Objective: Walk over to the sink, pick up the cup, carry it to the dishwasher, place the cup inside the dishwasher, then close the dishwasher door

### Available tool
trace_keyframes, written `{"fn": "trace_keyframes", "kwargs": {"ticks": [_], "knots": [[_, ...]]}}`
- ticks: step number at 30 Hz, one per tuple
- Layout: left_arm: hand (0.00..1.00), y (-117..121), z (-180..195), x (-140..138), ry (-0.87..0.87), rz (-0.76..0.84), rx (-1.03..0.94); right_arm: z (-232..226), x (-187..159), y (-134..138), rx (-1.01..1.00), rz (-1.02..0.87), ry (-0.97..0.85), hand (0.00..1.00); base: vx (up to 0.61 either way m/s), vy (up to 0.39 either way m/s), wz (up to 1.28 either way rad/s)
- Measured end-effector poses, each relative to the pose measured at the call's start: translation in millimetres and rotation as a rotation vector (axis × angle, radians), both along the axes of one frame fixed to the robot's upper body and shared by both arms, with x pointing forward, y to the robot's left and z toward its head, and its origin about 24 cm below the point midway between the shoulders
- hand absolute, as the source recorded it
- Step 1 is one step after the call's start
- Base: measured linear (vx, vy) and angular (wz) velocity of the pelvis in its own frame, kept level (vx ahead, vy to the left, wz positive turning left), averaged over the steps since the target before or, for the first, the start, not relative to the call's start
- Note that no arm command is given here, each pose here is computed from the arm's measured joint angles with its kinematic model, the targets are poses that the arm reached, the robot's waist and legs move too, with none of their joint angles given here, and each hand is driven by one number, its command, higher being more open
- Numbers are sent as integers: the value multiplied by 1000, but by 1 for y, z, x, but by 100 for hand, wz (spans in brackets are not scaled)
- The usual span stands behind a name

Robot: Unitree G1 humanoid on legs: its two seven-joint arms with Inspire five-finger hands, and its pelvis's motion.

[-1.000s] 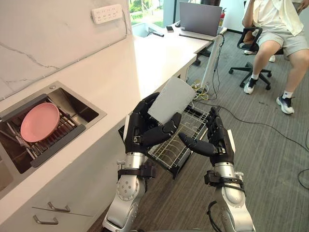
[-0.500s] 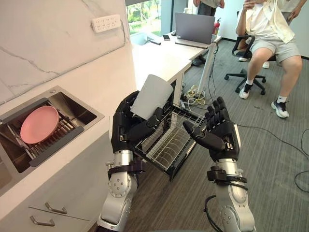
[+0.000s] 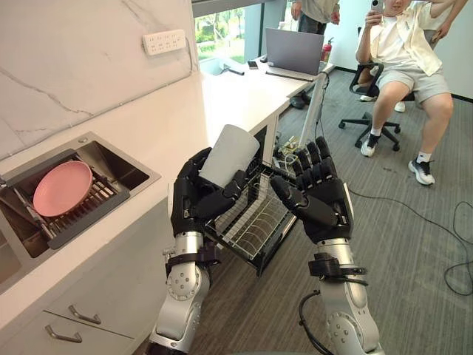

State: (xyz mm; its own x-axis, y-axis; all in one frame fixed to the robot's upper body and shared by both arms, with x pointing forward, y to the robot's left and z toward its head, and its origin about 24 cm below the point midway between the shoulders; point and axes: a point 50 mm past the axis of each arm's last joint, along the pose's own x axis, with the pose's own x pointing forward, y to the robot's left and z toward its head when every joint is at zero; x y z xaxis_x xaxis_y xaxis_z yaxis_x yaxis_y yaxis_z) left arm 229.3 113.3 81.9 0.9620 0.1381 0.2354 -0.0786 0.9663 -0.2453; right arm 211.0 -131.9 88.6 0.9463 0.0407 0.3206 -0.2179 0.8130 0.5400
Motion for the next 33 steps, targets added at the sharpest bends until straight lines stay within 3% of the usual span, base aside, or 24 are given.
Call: {"fn": "trace_keyframes", "kwargs": {"ticks": [20,33], "knots": [[0,-27,4,-7,-37,-111,-53,-24,1,18,128,63,114,100,-23,-9,3],[0,-35,5,-9,-43,-150,-96,-20,4,23,136,83,93,100,-5,-2,0]]}}
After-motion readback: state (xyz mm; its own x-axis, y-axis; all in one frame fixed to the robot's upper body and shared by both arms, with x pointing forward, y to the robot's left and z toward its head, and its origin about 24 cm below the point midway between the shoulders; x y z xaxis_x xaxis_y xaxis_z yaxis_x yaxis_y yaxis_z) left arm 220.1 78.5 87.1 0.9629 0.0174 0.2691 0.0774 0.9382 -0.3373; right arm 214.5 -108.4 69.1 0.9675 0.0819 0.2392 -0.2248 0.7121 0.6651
